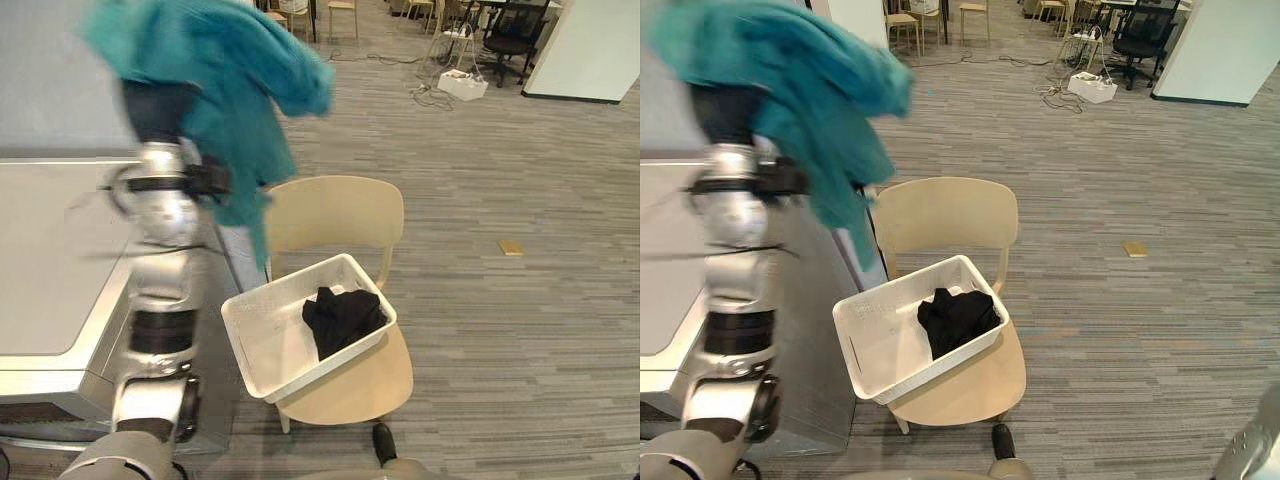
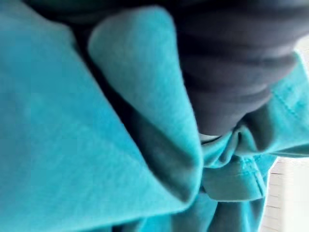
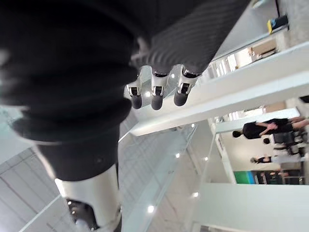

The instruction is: Pick up the laundry basket with both hands and put the clothes into the washing machine.

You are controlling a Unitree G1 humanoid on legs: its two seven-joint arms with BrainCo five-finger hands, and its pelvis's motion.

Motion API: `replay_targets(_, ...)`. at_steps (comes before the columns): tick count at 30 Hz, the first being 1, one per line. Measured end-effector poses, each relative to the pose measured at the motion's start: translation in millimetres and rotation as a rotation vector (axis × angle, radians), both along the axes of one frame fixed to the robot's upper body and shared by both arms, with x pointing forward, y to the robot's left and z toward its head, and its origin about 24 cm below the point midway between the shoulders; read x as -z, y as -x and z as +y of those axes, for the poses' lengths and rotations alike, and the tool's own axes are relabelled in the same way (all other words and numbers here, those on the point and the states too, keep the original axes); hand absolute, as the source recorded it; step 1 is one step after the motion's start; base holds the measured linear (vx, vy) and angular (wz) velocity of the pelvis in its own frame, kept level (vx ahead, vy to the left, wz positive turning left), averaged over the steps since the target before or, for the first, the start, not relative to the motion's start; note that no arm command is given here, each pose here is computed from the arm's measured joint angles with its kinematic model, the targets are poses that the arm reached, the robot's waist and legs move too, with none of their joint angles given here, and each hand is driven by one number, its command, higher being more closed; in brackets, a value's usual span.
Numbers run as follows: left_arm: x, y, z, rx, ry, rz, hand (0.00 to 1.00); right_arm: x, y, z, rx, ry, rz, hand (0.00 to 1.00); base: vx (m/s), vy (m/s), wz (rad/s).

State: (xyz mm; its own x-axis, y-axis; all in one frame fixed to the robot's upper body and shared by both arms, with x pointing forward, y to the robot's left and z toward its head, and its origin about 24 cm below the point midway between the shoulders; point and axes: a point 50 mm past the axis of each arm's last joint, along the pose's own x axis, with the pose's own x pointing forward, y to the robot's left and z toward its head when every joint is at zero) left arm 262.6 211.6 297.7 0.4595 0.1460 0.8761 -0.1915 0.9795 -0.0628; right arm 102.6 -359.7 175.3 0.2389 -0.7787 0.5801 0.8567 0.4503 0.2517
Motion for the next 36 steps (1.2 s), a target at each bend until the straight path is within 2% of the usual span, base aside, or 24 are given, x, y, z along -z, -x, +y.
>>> replay_targets(3, -9, 40, 25, -0.131, -0.027, -0.137, 1.00, 27, 18, 0, 0.037, -0.093, 0.077, 0.00, -0.01, -0.022, 0.06)
replay_targets(5, -6, 80, 45, -0.294, -0.076, -0.213, 1.00, 57, 34, 2, 0.065, -0.205, 0.147, 0.00, -0.02, -0.024, 0.23)
replay_targets(6, -4, 89, 50, -0.335, -0.079, -0.223, 1.00, 64, 39, 3, 0.072, -0.233, 0.166, 0.00, -0.02, -0.020, 0.20)
replay_targets(9, 10, 132, 76, -0.585, -0.099, -0.224, 1.00, 102, 59, 13, 0.108, -0.391, 0.244, 0.00, -0.02, -0.023, 0.13)
replay_targets(10, 25, 148, 88, -0.686, -0.075, -0.165, 1.00, 118, 68, 16, 0.101, -0.456, 0.280, 0.00, -0.02, -0.021, 0.15)
replay_targets(11, 26, 149, 89, -0.693, -0.072, -0.159, 1.00, 119, 68, 16, 0.100, -0.461, 0.282, 0.00, -0.02, -0.013, 0.21)
replay_targets(13, 58, 169, 104, -0.826, 0.025, -0.021, 1.00, 145, 81, 22, 0.086, -0.573, 0.340, 0.00, -0.02, -0.010, 0.19)
replay_targets(19, 132, 200, 112, -1.009, 0.272, 0.305, 1.00, 196, 71, 47, -0.088, -0.799, 0.434, 0.00, -0.03, -0.017, 0.11)
replay_targets(21, 159, 200, 116, -1.024, 0.358, 0.419, 1.00, 209, 70, 55, -0.130, -0.862, 0.446, 0.00, -0.01, -0.014, 0.12)
replay_targets(23, 211, 198, 120, -1.023, 0.495, 0.644, 1.00, 225, 71, 63, -0.158, -0.932, 0.481, 0.00, 0.00, -0.010, 0.13)
replay_targets(24, 217, 198, 120, -1.020, 0.511, 0.675, 1.00, 227, 71, 64, -0.161, -0.940, 0.487, 0.00, 0.01, -0.001, 0.12)
replay_targets(26, 279, 196, 115, -0.959, 0.628, 0.953, 1.00, 250, 73, 74, -0.168, -1.039, 0.536, 0.00, 0.02, 0.005, 0.07)
replay_targets(28, 309, 198, 109, -0.930, 0.682, 1.086, 1.00, 262, 74, 80, -0.169, -1.091, 0.568, 0.00, 0.02, 0.007, 0.03)
replay_targets(31, 386, 207, 76, -0.816, 0.847, 1.449, 1.00, 297, 81, 102, -0.166, -1.261, 0.669, 0.00, 0.00, 0.000, 0.00)
replay_targets(36, 452, 242, 20, -0.631, 1.042, 1.876, 1.00, 335, 95, 139, -0.136, -1.511, 0.816, 0.00, 0.00, 0.001, -0.10)
